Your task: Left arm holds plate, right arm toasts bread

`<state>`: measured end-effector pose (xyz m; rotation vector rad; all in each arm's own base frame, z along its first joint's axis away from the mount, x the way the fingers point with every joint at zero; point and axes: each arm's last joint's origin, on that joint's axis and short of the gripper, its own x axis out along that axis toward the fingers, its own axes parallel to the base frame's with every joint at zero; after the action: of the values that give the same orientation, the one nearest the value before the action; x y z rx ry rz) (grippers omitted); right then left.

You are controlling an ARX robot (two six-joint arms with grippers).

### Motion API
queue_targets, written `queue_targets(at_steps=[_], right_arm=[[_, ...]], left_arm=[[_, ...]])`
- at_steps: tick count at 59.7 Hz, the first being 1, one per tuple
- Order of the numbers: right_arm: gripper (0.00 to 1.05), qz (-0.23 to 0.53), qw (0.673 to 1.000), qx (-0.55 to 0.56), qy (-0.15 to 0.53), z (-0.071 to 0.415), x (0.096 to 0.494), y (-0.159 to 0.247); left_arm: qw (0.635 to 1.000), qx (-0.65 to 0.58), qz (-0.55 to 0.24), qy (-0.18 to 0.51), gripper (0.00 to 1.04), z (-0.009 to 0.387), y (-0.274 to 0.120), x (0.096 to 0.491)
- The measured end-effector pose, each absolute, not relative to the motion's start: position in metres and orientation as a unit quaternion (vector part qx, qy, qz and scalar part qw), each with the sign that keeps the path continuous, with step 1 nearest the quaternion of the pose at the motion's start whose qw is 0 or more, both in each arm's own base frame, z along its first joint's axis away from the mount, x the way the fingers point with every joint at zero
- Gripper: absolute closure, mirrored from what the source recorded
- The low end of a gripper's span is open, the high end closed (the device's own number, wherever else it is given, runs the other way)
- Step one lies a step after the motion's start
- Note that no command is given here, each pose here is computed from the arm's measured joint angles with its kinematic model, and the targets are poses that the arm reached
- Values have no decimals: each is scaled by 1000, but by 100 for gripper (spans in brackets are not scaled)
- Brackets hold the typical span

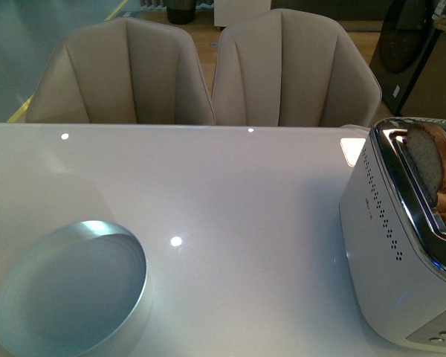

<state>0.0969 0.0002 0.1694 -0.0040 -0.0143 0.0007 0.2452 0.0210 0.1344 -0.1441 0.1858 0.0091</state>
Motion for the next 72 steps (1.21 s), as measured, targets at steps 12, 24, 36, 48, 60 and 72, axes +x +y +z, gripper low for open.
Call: queue_targets(at_steps=[12,24,36,48,60,72], right_arm=[[9,1,1000,-2,-7,169,97,0],[9,1,1000,-2,-7,169,97,0],[9,1,1000,-2,-7,169,97,0],[9,1,1000,-2,-7,169,97,0],[9,1,1000,-2,-7,169,97,0],[9,1,1000,-2,-7,169,97,0]], left_arm=[[1000,-14,4,10,67,155,13,212],[1000,-6,2,6,102,163,0,181],[1000,-6,1,7,102,163,0,161],[1000,-5,1,5,102,164,0,147],[1000,-5,1,1,102,167,0,136],[1000,-5,1,-5,102,170,0,127]])
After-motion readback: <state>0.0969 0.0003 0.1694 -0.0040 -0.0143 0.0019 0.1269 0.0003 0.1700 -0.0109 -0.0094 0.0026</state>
